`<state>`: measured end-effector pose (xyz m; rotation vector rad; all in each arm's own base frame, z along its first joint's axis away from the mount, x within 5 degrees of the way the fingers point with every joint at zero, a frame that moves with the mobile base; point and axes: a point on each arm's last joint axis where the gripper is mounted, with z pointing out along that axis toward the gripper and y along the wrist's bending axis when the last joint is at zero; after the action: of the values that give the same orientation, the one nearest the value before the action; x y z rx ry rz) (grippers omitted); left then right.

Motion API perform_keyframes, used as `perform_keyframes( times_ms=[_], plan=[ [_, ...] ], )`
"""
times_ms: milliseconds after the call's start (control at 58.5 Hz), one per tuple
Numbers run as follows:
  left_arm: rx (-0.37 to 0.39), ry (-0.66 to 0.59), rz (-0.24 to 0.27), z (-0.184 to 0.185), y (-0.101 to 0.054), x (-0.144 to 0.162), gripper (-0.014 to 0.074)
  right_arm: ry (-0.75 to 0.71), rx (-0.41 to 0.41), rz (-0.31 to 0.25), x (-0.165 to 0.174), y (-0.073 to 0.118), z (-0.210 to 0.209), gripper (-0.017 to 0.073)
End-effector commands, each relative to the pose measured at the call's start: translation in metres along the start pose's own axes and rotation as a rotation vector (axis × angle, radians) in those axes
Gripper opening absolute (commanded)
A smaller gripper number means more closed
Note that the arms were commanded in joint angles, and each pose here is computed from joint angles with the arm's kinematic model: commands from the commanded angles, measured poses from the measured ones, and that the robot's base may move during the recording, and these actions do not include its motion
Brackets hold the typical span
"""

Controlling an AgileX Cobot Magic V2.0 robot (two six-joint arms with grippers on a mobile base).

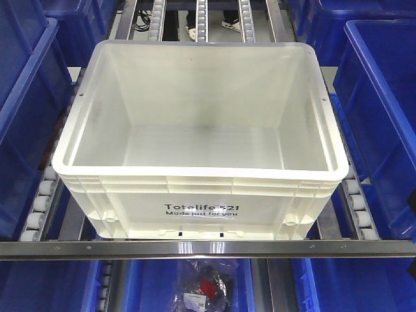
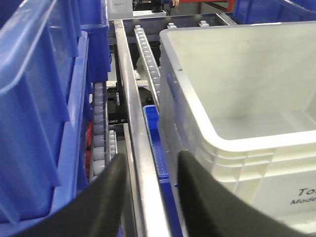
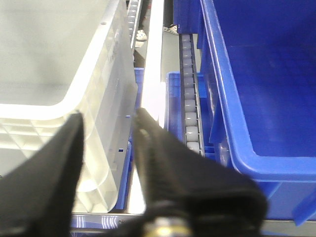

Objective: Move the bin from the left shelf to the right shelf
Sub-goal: 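Position both grippers beside the white tote's side rims, then lower both grippers onto the white tote's side rims and close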

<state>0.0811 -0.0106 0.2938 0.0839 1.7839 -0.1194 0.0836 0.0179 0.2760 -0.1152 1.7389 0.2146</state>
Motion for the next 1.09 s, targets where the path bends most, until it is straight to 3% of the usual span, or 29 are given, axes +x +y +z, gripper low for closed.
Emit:
perform_keyframes(
  times_ms=[0,103,222,393,530,667,821,975,1077],
  plan=[
    [0.031,-0.083,-0.007,-0.002,-0.003,-0.016,0.041,-0.088,-0.014,-0.011,-0.017,0.002,-0.001,0.0396],
    [0.064,-0.069,0.001,0.001,-0.006,-0.016,0.0528,-0.086,-0.014,-0.011,-0.017,0.002,0.0,0.0473],
    [0.112,-0.024,0.012,0.009,-0.011,-0.014,0.0596,-0.073,-0.032,-0.009,-0.016,0.004,0.003,0.0501],
    [0.18,0.074,0.036,0.024,-0.022,-0.024,0.0587,0.017,-0.089,-0.023,-0.019,0.012,0.019,0.0494],
    [0.182,0.152,0.043,0.04,-0.028,-0.044,0.0587,0.078,-0.09,-0.026,-0.039,0.017,0.038,0.0494],
    [0.169,0.201,-0.025,0.068,-0.034,-0.067,0.0587,0.134,-0.083,-0.019,-0.061,0.022,0.066,0.0494],
    [0.153,0.252,0.006,0.103,-0.041,-0.084,0.0587,0.225,-0.06,0.035,-0.083,0.027,0.104,0.0494],
    [0.142,0.31,0.009,0.136,-0.048,-0.104,0.0587,0.335,0.033,0.122,-0.103,0.018,0.141,0.0494],
    [0.11,0.368,0.026,0.157,-0.05,-0.115,0.0587,0.411,0.074,0.131,-0.11,0.012,0.163,0.0494]
  ],
)
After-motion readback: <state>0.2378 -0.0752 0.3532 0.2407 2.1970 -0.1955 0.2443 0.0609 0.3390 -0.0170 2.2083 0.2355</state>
